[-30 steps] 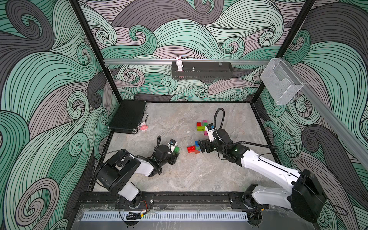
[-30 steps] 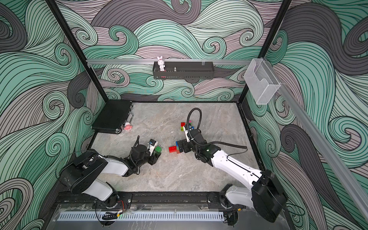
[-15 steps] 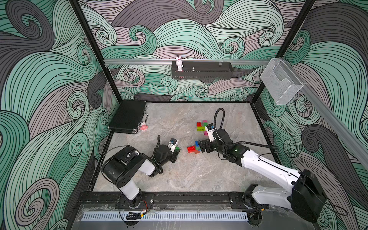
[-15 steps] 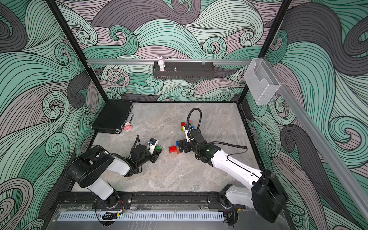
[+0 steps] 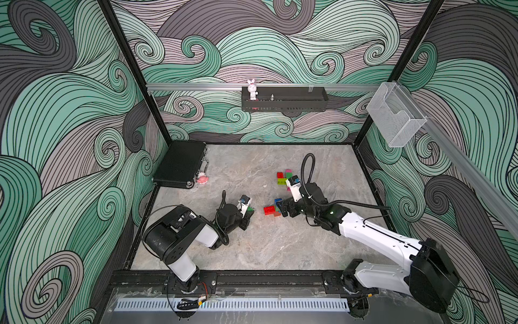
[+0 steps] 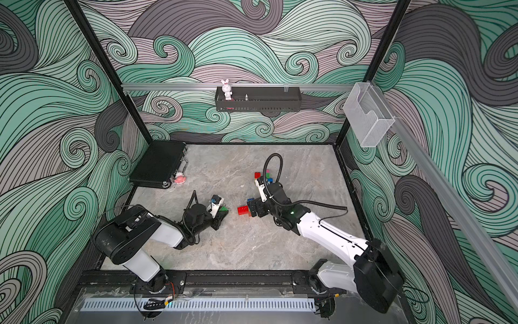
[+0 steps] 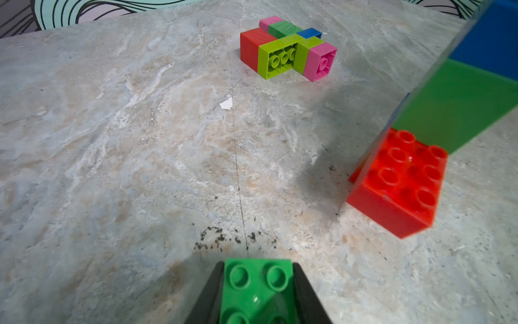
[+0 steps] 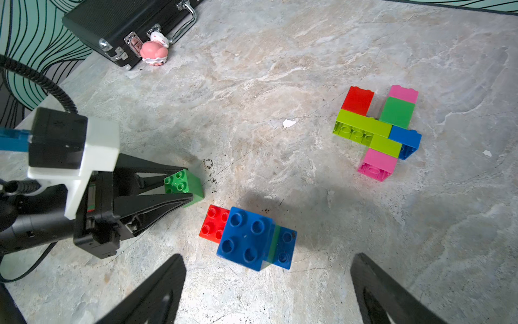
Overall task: Assemble the number 4 with lego
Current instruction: Adjust the lego brick at the center of the board.
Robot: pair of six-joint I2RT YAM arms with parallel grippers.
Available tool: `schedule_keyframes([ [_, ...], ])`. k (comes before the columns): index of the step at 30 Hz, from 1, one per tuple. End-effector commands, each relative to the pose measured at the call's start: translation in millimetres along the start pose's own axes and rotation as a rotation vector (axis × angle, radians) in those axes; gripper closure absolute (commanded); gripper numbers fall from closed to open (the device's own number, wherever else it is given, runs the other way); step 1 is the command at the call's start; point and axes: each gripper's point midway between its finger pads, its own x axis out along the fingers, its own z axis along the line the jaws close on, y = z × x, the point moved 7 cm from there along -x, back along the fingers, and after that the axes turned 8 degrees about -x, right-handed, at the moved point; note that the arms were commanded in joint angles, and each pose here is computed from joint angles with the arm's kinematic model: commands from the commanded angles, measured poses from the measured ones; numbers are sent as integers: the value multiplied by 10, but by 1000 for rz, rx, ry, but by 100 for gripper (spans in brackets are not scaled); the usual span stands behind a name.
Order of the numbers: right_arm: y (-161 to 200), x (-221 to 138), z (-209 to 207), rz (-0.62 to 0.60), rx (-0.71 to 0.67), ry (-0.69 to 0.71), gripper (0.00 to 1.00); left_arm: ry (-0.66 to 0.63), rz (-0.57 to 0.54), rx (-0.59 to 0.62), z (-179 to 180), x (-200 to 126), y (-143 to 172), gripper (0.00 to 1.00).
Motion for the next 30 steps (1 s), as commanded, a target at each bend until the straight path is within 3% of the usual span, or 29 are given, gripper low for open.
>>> schedule_keyframes([
  [1, 21, 77, 71, -8, 8, 2, 11, 9, -13, -14, -11, 7, -65, 99],
  [12, 120, 377, 58, 36, 4, 202, 37, -102, -51, -166, 50, -154, -429, 100],
  [18, 127, 504, 115, 35, -24, 160, 52, -100, -80, -190, 23, -299, -599, 100],
  [25, 119, 588, 173, 32, -79, 109, 57, -102, -88, -202, 18, -368, -653, 100],
  [30, 176, 608, 179, 42, -119, 99, 68, -79, -65, -179, -21, -394, -710, 100],
])
